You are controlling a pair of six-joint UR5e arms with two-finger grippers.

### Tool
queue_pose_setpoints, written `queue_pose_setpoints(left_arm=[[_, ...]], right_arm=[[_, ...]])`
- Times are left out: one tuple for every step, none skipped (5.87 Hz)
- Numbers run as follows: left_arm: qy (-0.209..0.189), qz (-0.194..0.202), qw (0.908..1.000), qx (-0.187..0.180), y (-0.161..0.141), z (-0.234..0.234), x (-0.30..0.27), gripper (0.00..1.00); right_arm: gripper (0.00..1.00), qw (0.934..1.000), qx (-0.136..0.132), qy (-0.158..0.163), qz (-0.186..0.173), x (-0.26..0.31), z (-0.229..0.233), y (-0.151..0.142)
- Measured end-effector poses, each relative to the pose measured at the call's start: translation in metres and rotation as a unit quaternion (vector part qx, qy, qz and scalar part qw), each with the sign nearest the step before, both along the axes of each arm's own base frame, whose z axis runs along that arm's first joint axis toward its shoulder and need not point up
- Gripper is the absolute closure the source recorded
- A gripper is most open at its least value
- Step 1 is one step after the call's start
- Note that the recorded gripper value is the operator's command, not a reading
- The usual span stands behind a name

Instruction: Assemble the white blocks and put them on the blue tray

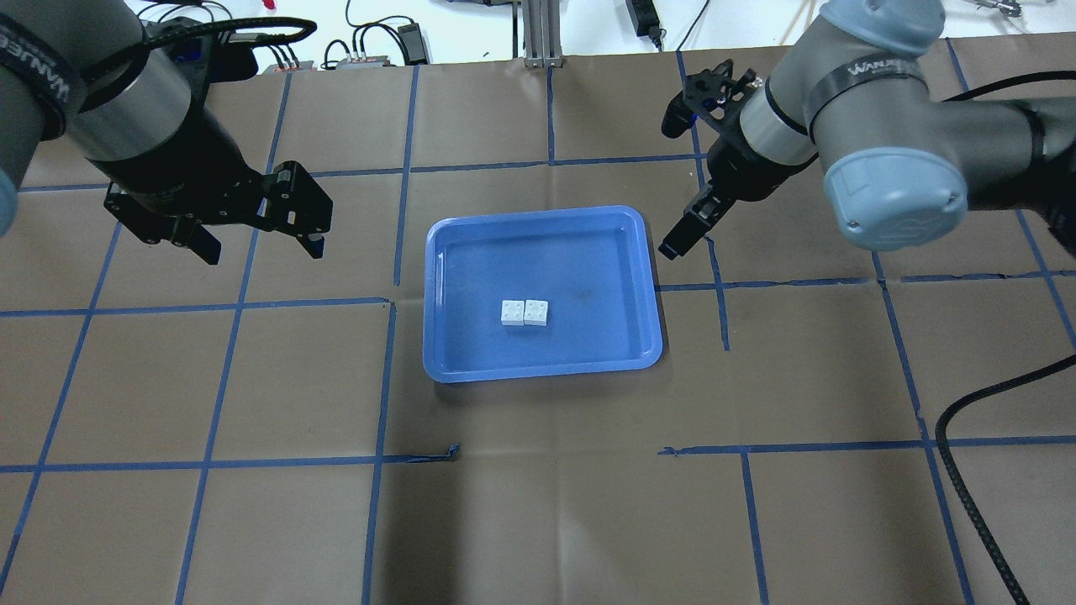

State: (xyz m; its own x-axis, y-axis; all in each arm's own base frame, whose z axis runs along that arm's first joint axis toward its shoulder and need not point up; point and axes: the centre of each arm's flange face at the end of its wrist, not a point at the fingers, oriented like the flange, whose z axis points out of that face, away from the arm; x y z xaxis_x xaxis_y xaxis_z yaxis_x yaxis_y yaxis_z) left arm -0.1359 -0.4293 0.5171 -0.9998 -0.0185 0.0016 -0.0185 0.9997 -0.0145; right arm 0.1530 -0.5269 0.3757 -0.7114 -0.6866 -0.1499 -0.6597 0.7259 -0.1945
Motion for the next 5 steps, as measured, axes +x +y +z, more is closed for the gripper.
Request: queue_pose_setpoints(left_arm=[[0.0, 0.0, 1.0, 0.0, 0.0, 0.0, 0.0, 0.01], [0.0, 0.0, 1.0, 0.0, 0.001, 0.0, 0.0, 0.01], [-0.001, 0.0, 1.0, -0.001, 0.001, 0.001, 0.0, 0.01], [-0.001, 0.0, 1.0, -0.001, 0.002, 0.001, 0.0, 0.01], [-0.001, 0.0, 1.0, -0.001, 0.002, 0.001, 0.0, 0.01]], right_arm=[[0.0, 0.9942, 0.018, 0.038, -0.099, -0.01, 0.032, 0.001], [0.0, 0.9792, 0.043, 0.06, -0.189, -0.016, 0.061, 0.003], [0.0, 0.9612, 0.061, 0.076, -0.258, -0.021, 0.089, 0.003], [0.0, 0.9435, 0.072, 0.092, -0.31, -0.024, 0.115, 0.004], [0.0, 0.9281, 0.079, 0.105, -0.349, -0.025, 0.135, 0.007]])
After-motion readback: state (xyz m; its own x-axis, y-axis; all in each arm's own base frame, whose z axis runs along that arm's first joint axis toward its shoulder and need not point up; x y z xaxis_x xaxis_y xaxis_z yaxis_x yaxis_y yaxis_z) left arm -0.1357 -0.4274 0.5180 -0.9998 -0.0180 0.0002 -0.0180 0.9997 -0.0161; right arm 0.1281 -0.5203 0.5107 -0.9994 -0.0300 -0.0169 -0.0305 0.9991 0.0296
